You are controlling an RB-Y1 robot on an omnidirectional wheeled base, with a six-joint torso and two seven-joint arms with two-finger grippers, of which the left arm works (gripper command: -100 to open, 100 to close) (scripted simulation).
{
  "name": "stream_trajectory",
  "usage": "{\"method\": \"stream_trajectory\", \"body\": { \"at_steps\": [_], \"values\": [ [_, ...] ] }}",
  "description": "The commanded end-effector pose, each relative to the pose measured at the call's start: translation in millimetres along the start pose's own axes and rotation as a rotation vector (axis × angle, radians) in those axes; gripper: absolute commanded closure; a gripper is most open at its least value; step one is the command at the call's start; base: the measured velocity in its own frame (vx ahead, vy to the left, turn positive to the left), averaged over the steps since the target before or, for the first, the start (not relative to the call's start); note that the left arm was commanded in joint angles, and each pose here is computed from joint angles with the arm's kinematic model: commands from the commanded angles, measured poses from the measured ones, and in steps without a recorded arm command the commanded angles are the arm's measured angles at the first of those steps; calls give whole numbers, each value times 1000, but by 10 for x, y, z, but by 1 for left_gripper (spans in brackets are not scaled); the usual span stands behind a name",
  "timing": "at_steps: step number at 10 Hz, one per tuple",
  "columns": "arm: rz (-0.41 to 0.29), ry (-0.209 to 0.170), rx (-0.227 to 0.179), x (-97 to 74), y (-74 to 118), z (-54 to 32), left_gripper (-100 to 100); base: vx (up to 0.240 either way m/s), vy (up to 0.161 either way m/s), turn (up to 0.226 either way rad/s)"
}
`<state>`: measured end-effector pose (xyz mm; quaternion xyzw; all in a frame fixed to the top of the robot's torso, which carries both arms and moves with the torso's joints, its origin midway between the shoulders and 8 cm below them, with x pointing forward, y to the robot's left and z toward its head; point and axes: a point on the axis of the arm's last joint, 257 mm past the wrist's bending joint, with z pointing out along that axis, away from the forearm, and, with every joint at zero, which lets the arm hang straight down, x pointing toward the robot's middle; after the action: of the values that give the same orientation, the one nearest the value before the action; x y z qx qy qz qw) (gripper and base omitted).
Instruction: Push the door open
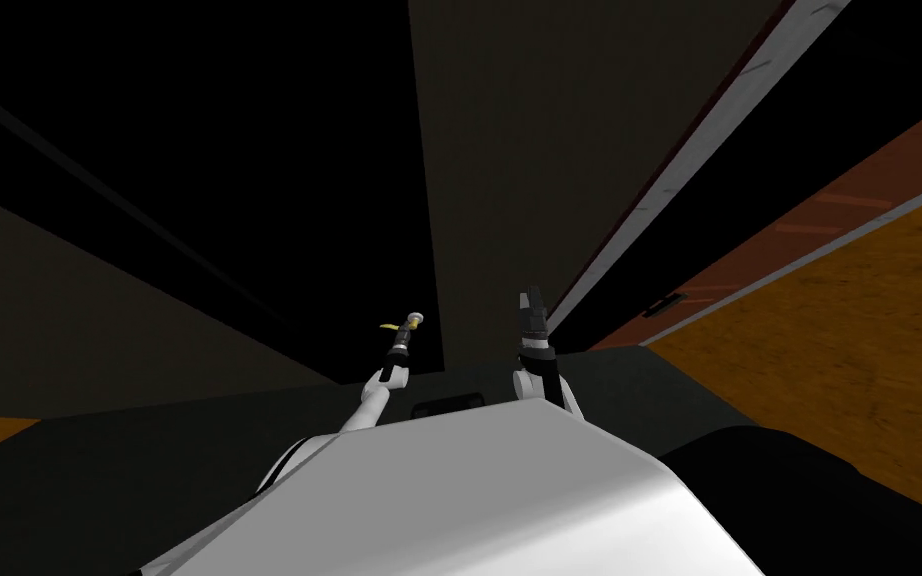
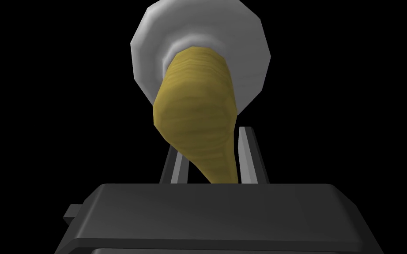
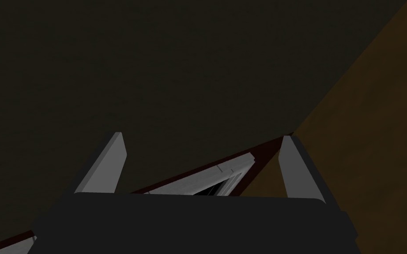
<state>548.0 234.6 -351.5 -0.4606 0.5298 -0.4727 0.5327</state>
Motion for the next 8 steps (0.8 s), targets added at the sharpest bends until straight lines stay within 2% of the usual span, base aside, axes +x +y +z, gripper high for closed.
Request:
{"method": "stream_trajectory", "body": {
  "at_steps": [1,3,7,8],
  "values": [
    [15,-28,21,-192,-65,60,100,-8,25,-47],
    [15,-28,21,-192,-65,60,100,2,0,20],
    [32,-98,28,-502,-84,62,100,-14,37,-111],
    [32,-98,28,-502,-84,62,100,-8,14,-21]
  ]
}}
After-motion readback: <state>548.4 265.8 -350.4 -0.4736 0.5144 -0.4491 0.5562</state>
